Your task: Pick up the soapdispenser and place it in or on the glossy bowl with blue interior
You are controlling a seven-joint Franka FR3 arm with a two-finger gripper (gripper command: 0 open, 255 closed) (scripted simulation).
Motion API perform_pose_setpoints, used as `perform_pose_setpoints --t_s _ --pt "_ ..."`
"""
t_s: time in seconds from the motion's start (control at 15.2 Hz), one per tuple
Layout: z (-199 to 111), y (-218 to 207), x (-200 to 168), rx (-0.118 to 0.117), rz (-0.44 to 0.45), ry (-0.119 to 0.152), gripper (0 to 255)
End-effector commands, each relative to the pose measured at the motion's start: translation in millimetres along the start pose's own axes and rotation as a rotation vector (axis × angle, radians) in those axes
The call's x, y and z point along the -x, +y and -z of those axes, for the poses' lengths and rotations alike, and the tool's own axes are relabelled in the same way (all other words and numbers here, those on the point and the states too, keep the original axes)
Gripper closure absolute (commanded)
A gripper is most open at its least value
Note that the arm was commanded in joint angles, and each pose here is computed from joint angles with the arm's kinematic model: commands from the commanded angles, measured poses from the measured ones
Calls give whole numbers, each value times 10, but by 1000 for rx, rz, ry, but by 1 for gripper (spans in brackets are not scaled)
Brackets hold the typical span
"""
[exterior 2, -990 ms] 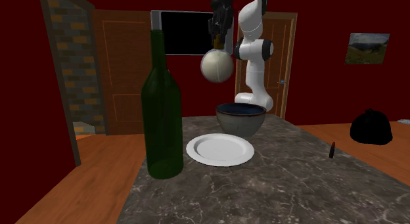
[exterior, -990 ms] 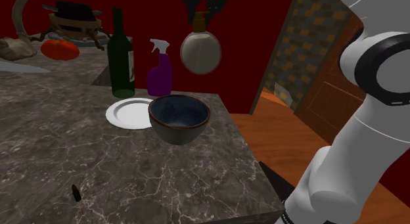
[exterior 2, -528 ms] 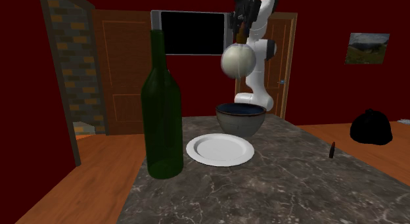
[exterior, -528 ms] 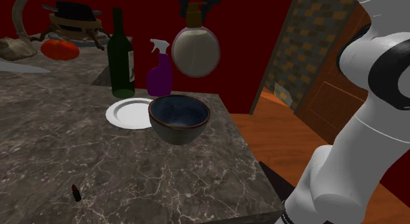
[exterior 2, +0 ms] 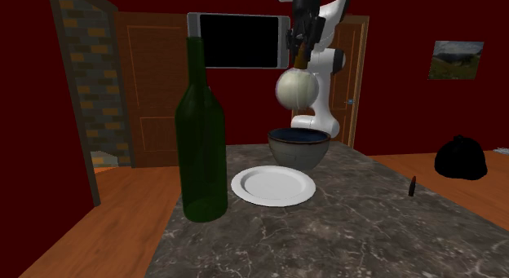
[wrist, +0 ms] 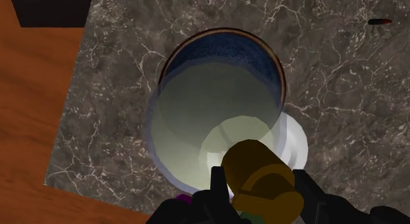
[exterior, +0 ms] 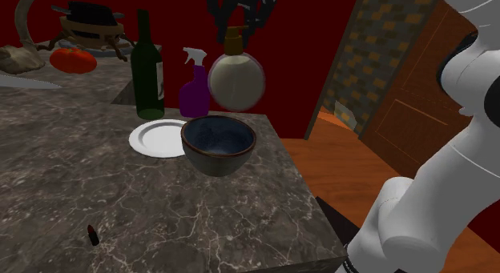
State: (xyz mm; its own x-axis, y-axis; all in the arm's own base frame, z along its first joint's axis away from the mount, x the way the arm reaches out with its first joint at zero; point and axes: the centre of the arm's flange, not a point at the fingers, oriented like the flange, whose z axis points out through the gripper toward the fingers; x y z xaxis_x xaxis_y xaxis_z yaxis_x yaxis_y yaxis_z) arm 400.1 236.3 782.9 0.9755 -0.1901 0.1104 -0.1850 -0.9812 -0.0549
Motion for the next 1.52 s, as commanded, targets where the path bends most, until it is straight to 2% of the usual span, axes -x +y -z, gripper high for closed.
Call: perform_pose_setpoints --t_s 0.0,0.92,1.39,1.45 --pt "-96 6 13 -1 0 1 255" --pt "-831 47 95 -1 0 1 255" --pt "-831 47 95 -1 0 1 255" --pt "-831 47 95 -1 0 1 0"
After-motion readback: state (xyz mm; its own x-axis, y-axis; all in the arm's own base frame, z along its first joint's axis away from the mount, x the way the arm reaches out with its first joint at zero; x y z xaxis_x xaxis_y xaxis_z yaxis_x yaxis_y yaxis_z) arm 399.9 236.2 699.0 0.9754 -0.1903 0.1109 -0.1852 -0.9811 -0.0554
